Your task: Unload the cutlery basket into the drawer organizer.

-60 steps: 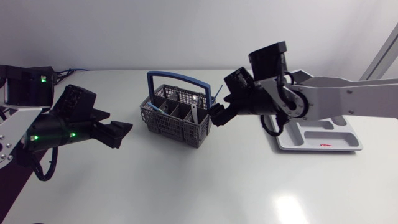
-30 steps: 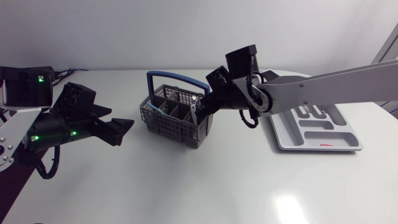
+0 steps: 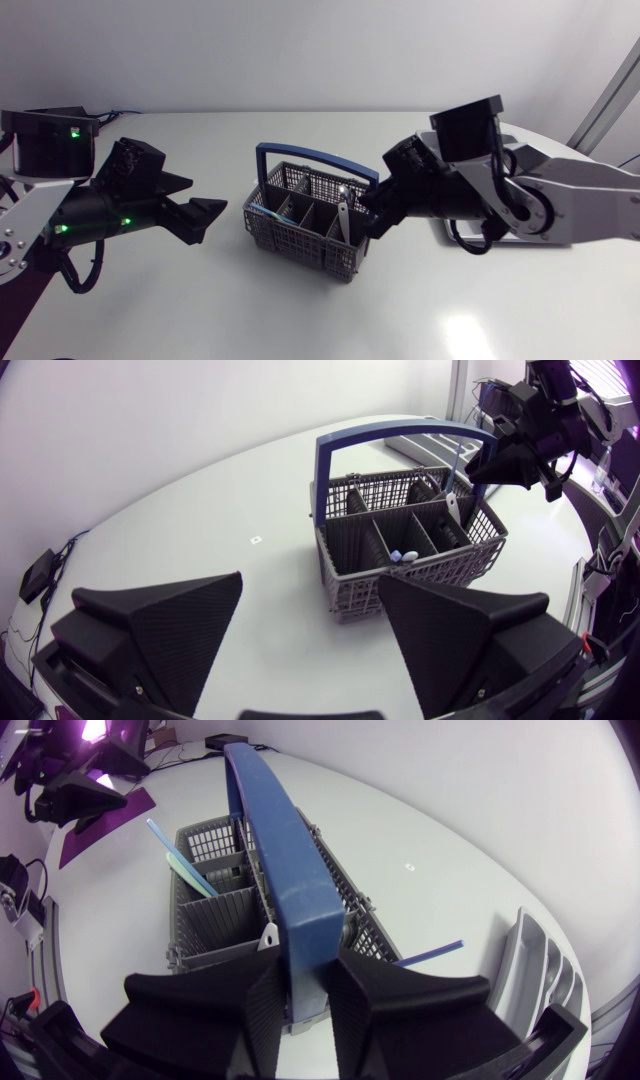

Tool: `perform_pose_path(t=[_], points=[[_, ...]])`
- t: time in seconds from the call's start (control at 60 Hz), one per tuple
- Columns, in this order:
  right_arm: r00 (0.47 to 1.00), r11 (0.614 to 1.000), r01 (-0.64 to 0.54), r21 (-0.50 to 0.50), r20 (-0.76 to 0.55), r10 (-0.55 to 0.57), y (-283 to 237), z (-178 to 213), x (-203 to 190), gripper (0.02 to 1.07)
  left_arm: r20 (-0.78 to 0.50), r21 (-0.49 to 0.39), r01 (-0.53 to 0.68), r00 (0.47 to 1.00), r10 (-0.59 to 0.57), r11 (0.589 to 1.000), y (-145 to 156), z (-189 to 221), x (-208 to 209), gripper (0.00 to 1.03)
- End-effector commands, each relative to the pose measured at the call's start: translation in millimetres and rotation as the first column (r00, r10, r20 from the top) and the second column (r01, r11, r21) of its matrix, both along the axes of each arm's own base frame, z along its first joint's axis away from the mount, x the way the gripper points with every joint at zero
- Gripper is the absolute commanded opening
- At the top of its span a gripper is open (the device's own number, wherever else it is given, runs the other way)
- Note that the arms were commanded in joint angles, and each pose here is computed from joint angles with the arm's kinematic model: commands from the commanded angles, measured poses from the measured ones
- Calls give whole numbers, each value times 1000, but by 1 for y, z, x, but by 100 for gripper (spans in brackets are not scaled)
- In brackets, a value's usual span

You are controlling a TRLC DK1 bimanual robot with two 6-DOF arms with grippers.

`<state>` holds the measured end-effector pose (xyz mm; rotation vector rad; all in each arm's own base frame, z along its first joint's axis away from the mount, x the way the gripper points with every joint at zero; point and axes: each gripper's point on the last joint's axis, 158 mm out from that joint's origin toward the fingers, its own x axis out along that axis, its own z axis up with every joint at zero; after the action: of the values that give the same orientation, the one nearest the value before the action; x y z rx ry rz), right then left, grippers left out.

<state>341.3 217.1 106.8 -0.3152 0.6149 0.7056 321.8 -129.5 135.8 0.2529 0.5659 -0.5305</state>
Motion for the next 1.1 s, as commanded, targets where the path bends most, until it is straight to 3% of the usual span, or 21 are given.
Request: perform_pose_path(t=[0.0, 0.1, 0.15, 0.433, 0.683, 0.917, 1.083], points=[[1000, 999, -19, -36, 15, 19, -13, -3, -12, 30, -5, 20, 75, 997, -75, 997, -15, -8, -13, 95], [1000, 999, 4, -38, 15, -4, -27, 0, -18, 91, -2, 33, 173, 985, -173, 984, -34, -7, -23, 94], [1000, 1000, 2, -25, 12, -1, -30, 3, -23, 100, -6, 22, 228, 974, -228, 974, -41, -5, -27, 94], [998, 998, -60, -15, 32, 61, -39, 12, -66, 101, -18, 78, 392, 920, -392, 917, -45, -8, -23, 87], [980, 980, -197, -38, 0, 197, -20, 10, -112, 101, -30, 163, 495, 867, -497, 853, -52, -18, -6, 75], [980, 979, -199, -46, -15, 198, -22, 3, -118, 101, -20, 170, 590, 803, -596, 789, -69, -24, -3, 45], [981, 980, -193, -51, -13, 193, -23, 1, -117, 101, -11, 177, 616, 781, -625, 767, -75, -23, -6, 33]])
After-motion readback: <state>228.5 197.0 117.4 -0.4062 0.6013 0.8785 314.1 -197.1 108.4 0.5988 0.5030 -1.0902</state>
